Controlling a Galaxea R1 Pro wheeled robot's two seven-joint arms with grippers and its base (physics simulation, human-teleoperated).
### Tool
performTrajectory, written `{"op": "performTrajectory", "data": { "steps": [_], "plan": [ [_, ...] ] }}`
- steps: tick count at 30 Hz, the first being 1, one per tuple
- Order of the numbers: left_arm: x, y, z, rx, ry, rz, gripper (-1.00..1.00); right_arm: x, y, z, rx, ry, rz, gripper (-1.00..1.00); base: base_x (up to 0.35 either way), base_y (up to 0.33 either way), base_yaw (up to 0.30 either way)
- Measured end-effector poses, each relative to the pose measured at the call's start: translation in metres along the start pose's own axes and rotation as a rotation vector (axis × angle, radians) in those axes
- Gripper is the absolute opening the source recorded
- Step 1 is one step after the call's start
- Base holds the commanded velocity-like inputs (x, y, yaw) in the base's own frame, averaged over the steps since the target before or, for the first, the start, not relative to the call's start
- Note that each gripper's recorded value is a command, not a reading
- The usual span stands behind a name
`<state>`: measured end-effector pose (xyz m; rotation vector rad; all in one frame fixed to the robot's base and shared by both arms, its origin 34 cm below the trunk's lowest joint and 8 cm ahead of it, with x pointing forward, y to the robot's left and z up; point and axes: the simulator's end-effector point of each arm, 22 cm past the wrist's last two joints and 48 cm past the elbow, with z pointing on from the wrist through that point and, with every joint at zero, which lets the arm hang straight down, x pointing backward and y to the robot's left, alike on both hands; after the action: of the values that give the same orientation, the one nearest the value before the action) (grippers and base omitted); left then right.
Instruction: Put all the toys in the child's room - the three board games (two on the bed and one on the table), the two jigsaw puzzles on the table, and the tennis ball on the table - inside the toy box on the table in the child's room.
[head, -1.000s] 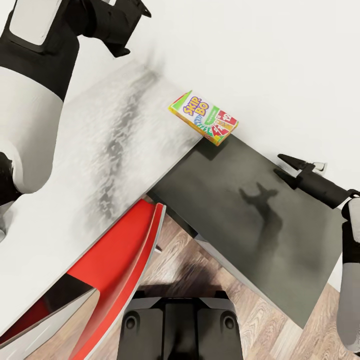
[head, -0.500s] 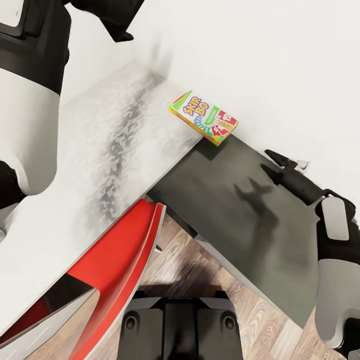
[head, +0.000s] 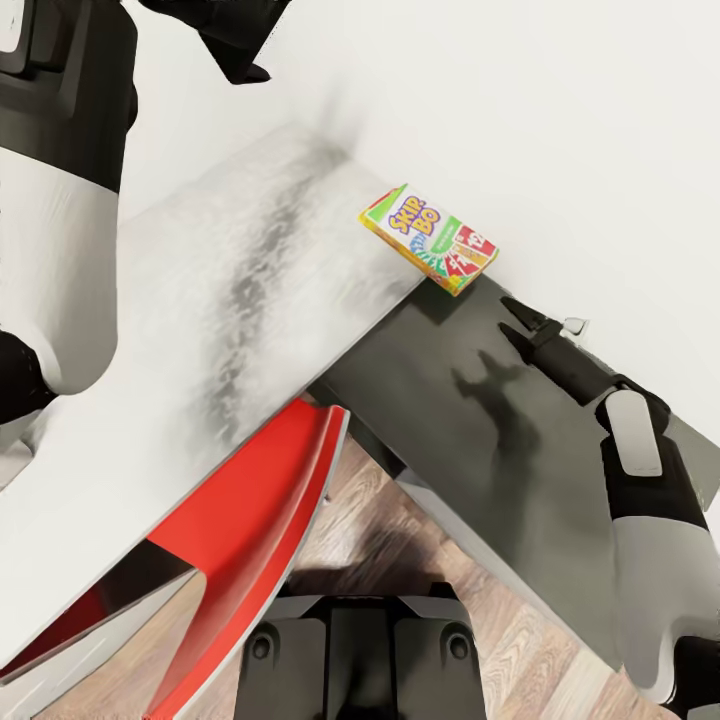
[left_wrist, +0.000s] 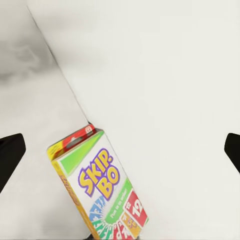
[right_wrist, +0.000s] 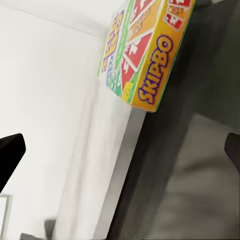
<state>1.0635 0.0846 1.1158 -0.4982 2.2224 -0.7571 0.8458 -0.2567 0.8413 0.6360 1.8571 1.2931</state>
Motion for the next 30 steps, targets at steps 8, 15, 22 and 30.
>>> {"op": "performTrajectory", "data": {
  "steps": [8, 15, 22, 30],
  "plan": [
    [0.007, 0.001, -0.001, 0.006, 0.009, 0.001, 1.0, 0.004, 0.005, 0.009, -0.014, -0.027, -0.014, 1.0, 0.0, 0.0, 0.166],
    [0.011, 0.0, -0.002, 0.011, 0.013, 0.002, 1.0, -0.002, 0.006, 0.011, -0.014, -0.068, -0.04, 1.0, 0.0, 0.0, 0.055],
    [0.012, 0.0, -0.003, 0.013, 0.013, 0.004, 1.0, -0.008, 0.005, 0.01, -0.013, -0.09, -0.055, 1.0, 0.0, 0.0, 0.019],
    [0.013, 0.001, -0.002, 0.011, 0.015, 0.004, 1.0, -0.013, 0.005, 0.009, -0.014, -0.108, -0.065, 1.0, 0.0, 0.0, 0.007]
  ]
}}
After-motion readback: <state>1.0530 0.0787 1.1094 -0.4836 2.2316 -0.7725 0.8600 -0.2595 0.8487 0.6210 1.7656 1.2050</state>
